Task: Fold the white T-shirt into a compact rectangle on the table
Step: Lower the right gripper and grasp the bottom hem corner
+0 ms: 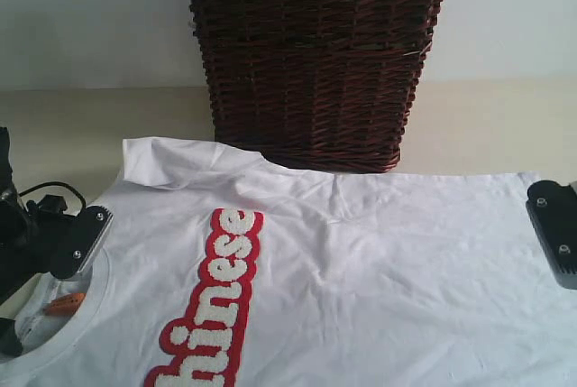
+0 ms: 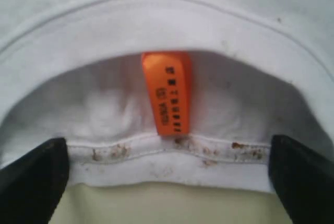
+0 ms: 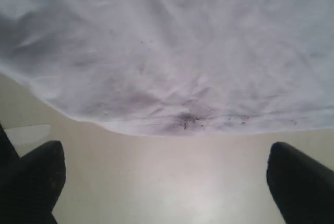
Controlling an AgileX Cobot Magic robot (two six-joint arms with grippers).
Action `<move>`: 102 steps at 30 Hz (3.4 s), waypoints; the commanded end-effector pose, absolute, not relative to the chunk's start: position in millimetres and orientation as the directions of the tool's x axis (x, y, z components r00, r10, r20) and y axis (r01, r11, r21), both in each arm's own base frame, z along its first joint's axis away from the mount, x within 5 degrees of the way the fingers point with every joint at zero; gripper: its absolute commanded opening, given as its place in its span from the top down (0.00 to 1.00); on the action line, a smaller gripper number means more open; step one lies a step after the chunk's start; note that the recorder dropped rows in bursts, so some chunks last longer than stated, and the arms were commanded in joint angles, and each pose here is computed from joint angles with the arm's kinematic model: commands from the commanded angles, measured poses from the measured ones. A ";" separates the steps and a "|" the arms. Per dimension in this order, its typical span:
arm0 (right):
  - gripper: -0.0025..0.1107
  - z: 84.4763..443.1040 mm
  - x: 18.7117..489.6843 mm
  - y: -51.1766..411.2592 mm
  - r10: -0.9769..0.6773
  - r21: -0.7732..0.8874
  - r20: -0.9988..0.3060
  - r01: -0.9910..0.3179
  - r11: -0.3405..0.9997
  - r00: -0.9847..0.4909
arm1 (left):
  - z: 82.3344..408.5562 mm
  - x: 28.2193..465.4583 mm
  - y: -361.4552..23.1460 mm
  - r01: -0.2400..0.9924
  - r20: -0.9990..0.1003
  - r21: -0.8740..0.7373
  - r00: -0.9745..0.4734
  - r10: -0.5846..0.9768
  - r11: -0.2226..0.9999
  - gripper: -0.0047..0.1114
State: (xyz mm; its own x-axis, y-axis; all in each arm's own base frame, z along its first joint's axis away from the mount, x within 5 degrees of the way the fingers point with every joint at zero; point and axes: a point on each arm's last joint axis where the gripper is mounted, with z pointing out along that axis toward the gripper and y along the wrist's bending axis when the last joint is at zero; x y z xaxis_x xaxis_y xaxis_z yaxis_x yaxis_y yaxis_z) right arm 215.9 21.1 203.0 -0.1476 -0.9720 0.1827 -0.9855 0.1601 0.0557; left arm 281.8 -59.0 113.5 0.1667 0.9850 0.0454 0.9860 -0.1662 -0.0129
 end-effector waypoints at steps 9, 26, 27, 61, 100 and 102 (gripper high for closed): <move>0.05 138.9 251.9 -23.5 -0.940 0.108 0.141 -0.939 0.326 -0.310 | 103.4 277.5 -56.3 0.982 0.061 -0.066 0.179 0.982 -0.175 0.05; 0.05 128.7 283.1 -32.8 -0.978 0.005 0.104 -0.983 0.182 -0.181 | 103.3 277.8 -56.4 0.982 0.060 -0.062 0.179 0.982 -0.176 0.05; 0.05 127.8 283.1 -31.4 -0.980 0.011 0.090 -0.983 0.181 -0.180 | 103.3 277.8 -56.4 0.982 0.060 -0.062 0.179 0.982 -0.176 0.05; 0.05 112.9 279.5 -35.7 -0.979 0.086 0.145 -0.984 0.154 -0.141 | 103.3 277.8 -56.4 0.982 0.060 -0.062 0.179 0.982 -0.176 0.05; 0.05 112.3 278.8 -28.4 -0.971 0.100 0.076 -0.967 0.234 -0.227 | 103.3 277.8 -56.4 0.982 0.060 -0.062 0.179 0.982 -0.176 0.05; 0.05 112.3 278.8 -28.4 -0.971 0.100 0.076 -0.967 0.234 -0.227 | 103.3 277.8 -56.4 0.982 0.060 -0.062 0.179 0.982 -0.176 0.05</move>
State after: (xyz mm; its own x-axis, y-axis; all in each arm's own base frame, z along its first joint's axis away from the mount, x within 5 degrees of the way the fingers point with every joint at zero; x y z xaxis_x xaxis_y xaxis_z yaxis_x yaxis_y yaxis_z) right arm 279.7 -31.3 116.6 -0.2215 -0.9710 0.0901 -0.9705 0.2285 0.0764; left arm 281.8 -59.0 113.6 0.1672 0.9848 0.0459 0.9859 -0.1668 -0.0129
